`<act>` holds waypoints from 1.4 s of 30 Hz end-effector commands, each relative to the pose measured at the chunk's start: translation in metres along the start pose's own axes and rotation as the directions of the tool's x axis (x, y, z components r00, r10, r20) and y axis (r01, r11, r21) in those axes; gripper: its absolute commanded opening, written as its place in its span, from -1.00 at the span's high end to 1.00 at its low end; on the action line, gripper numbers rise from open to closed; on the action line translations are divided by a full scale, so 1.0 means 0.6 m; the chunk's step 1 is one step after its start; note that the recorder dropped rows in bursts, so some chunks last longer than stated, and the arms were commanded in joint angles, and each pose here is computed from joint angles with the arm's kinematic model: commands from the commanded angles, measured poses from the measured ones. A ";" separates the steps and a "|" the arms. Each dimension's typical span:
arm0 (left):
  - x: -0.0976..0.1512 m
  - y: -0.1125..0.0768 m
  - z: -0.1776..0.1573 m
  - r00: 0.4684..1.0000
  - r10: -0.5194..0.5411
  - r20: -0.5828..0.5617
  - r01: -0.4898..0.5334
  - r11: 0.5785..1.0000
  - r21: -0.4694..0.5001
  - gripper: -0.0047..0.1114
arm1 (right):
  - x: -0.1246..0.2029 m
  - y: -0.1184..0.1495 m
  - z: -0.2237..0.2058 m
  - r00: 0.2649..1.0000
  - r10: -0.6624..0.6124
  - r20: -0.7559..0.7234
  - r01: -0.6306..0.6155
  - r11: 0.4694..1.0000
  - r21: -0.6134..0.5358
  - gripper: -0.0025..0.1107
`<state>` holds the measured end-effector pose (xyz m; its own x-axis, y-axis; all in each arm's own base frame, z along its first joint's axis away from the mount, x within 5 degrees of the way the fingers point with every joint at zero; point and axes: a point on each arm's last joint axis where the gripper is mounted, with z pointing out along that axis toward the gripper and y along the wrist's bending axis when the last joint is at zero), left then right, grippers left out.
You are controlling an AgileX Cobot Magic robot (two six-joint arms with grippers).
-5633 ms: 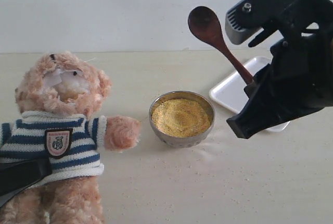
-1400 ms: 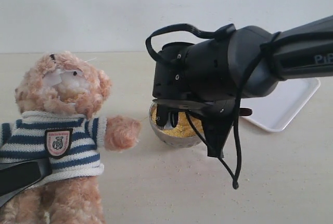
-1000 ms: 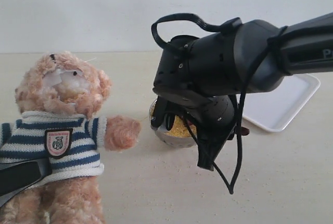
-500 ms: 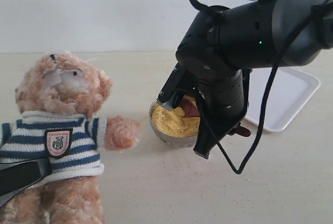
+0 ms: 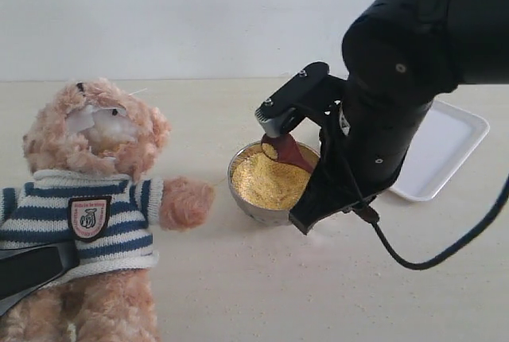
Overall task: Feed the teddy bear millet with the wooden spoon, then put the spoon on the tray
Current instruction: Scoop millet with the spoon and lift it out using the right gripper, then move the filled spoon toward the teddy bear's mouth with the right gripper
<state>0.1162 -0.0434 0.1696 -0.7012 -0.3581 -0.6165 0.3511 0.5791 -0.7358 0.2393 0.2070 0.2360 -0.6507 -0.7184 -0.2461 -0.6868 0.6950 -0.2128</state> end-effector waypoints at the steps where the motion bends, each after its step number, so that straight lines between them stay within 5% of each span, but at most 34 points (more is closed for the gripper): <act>1: -0.001 -0.003 -0.001 1.000 -0.005 0.019 0.005 1.000 0.020 0.83 | 0.018 0.001 -0.023 0.990 0.132 0.054 -0.128 0.989 -0.081 0.96; 6: -0.001 -0.003 -0.001 1.000 -0.005 0.019 0.005 1.000 0.020 0.83 | 0.053 0.015 -0.039 0.952 0.293 0.091 -0.264 0.933 -0.243 0.96; 10: -0.001 -0.003 -0.001 1.000 -0.005 0.019 0.005 1.000 0.020 0.83 | 0.081 0.032 -0.044 0.956 0.287 0.066 -0.250 0.908 -0.335 0.96; 17: -0.001 -0.003 -0.001 1.000 -0.005 0.019 0.005 1.000 0.020 0.83 | 0.115 0.036 -0.054 0.993 0.098 -0.060 -0.113 0.936 -0.332 0.96; 24: -0.001 -0.003 -0.001 1.000 -0.005 0.019 0.005 1.000 0.020 0.83 | 0.121 0.033 -0.073 0.998 0.046 -0.039 -0.057 0.939 -0.339 0.96; 36: -0.001 -0.003 -0.001 1.000 -0.005 0.019 0.005 1.000 0.020 0.83 | 0.080 0.057 -0.148 0.993 -0.088 0.076 0.108 0.943 -0.314 0.96; 42: -0.001 -0.003 -0.001 1.000 -0.005 0.019 0.005 1.000 0.020 0.83 | 0.062 0.078 -0.160 0.981 -0.192 0.019 0.190 0.942 -0.278 0.96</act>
<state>0.1162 -0.0434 0.1696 -0.7012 -0.3581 -0.6165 0.3511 0.5791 -0.7358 0.1525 0.2034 0.3047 -0.5294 -0.8096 -0.2536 -0.8431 0.5354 0.0509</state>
